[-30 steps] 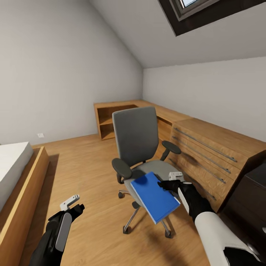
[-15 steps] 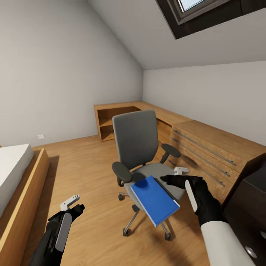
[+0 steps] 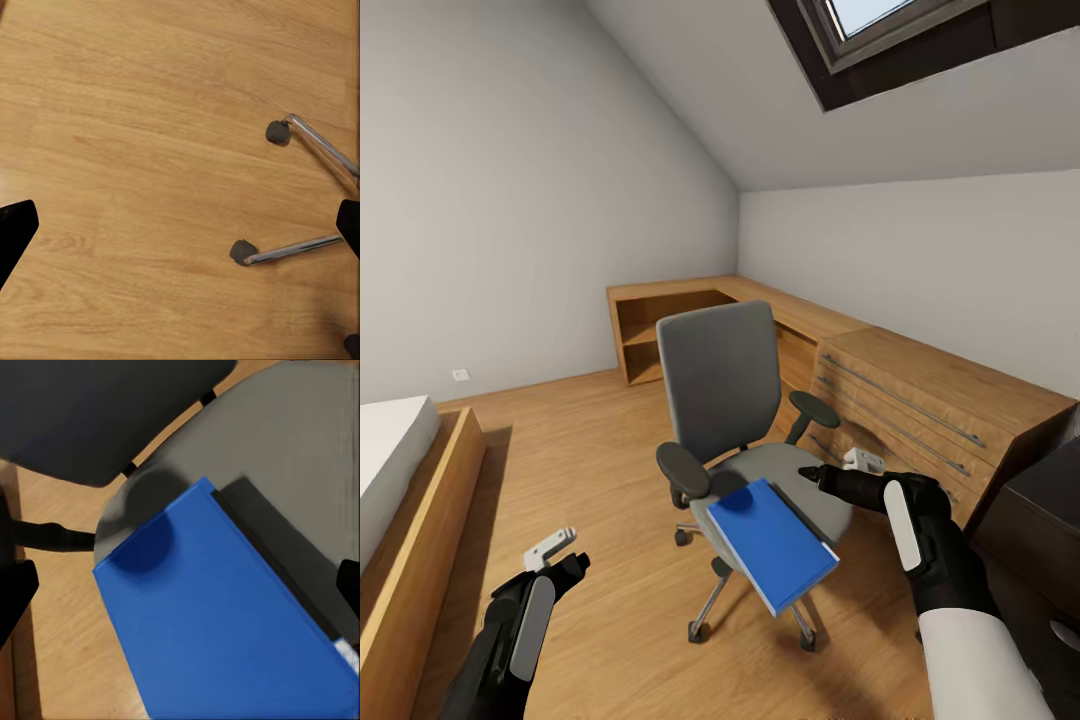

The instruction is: In the bedroom, organize the workspace by keeping the computer under the desk, ensuring the monitor is on the desk, placing the keyboard on the desk next to the monitor, placing the mouse on the desk next to the keyboard, moving the folder from the swivel chair onto the desk next to the mouse, stacking the notebook on top of the folder with the pen on top of the notebook, and positioning the swivel chair next to the desk.

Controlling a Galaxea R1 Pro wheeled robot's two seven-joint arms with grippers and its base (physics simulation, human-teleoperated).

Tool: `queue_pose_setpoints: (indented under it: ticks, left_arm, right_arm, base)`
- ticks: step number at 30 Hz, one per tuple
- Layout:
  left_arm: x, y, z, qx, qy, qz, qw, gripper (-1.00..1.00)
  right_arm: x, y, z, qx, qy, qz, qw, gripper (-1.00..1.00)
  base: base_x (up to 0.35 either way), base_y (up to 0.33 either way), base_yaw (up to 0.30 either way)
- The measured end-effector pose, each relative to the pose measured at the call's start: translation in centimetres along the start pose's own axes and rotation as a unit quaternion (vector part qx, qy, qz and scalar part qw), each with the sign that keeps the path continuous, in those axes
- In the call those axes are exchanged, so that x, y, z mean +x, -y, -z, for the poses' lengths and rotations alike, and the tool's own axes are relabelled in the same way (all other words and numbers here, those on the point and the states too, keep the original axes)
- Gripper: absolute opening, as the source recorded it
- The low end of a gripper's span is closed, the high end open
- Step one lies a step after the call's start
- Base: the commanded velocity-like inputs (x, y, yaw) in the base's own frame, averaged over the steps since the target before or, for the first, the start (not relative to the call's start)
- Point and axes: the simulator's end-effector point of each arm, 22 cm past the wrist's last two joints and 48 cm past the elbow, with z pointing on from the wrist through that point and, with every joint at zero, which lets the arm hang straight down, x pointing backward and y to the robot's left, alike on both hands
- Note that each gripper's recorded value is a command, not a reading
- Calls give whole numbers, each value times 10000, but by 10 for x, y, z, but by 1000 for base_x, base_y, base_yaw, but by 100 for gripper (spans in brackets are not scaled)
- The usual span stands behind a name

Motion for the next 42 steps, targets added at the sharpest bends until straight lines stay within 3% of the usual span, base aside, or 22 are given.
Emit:
queue_pose_setpoints:
  ticks: [22,42]
  left_arm:
    - [-1,0,1,-2,10,-2,10000,100]
    - [0,1,1,-1,5,-17,10000,100]
  right_arm:
    - [-2,0,1,-3,40,5,10000,100]
    - [-3,0,1,0,46,5,10000,100]
  base:
    - [0,283,-51]
    - [0,30,-1]
